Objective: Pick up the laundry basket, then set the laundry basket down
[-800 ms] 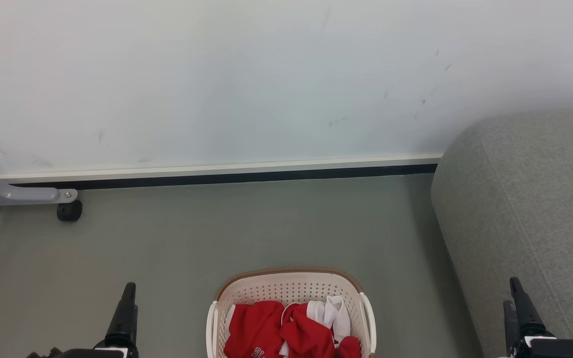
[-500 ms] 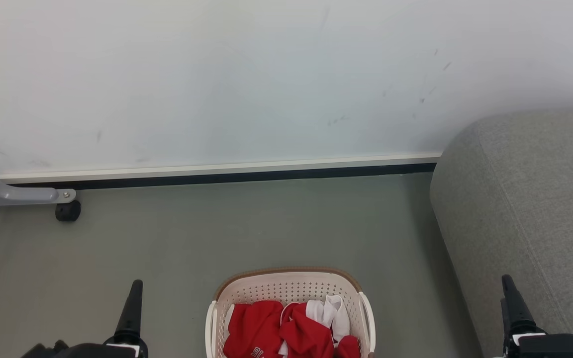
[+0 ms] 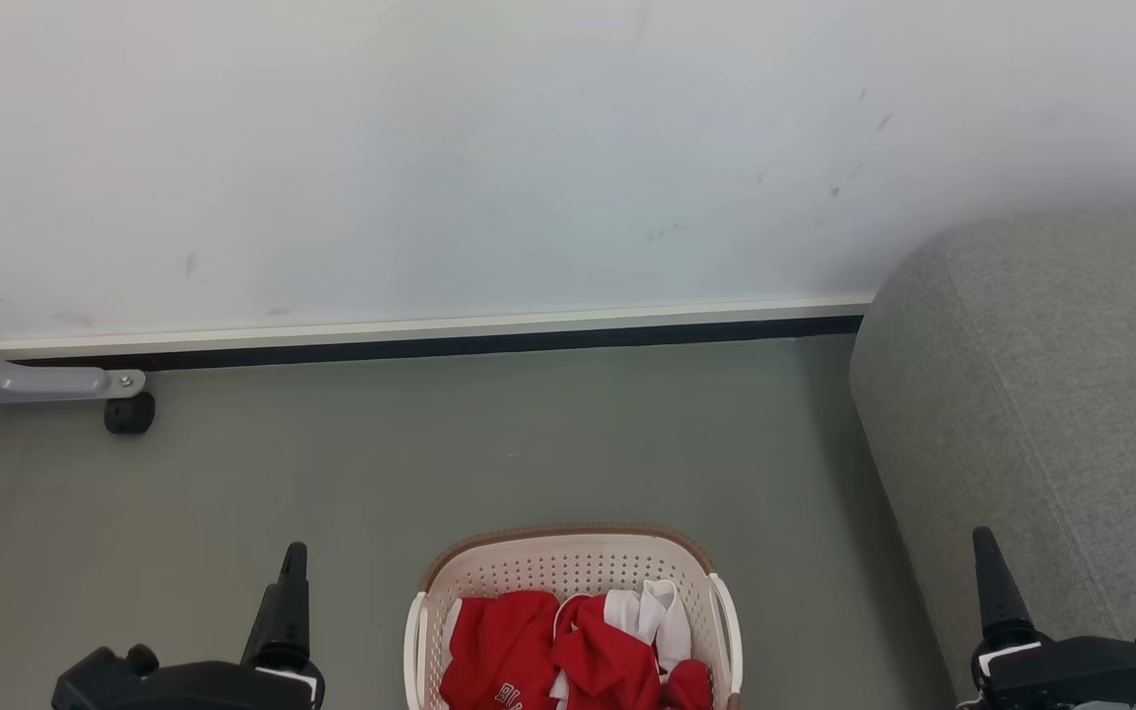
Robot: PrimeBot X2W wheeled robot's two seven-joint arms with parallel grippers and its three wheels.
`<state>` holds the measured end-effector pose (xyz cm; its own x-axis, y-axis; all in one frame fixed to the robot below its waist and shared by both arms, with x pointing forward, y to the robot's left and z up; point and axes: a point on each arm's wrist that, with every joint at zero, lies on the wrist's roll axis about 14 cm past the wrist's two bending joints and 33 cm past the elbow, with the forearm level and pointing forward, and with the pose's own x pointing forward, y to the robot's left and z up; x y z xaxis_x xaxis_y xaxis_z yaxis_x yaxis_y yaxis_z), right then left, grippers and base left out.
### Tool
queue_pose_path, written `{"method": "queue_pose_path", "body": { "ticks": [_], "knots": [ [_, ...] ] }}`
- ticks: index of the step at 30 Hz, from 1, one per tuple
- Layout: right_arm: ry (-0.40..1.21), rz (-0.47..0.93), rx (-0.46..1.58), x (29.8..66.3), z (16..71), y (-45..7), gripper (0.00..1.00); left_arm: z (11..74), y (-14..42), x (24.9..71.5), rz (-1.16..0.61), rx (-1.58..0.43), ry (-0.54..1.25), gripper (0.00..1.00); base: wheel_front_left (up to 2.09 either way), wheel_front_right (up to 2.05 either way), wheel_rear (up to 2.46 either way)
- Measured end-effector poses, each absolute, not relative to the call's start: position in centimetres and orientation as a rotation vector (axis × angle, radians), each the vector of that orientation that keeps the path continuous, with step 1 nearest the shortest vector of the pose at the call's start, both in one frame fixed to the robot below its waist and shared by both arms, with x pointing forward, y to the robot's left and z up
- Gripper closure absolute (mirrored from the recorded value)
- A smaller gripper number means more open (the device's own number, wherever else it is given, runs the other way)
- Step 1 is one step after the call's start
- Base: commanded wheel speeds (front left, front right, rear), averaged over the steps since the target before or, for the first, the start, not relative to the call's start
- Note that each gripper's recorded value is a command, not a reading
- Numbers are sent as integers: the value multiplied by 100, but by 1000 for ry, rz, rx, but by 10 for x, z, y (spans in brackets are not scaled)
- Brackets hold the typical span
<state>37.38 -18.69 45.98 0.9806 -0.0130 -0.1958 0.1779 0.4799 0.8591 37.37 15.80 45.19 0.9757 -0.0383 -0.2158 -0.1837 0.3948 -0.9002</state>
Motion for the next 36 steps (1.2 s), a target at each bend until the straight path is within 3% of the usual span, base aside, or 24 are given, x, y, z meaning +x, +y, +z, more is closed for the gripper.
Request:
{"method": "queue_pose_path", "body": {
  "ticks": [36],
  "knots": [
    [87, -40, 397, 378, 479, -181, 0, 466, 137, 385, -21, -503, 148, 0, 0, 0, 0]
  ]
}}
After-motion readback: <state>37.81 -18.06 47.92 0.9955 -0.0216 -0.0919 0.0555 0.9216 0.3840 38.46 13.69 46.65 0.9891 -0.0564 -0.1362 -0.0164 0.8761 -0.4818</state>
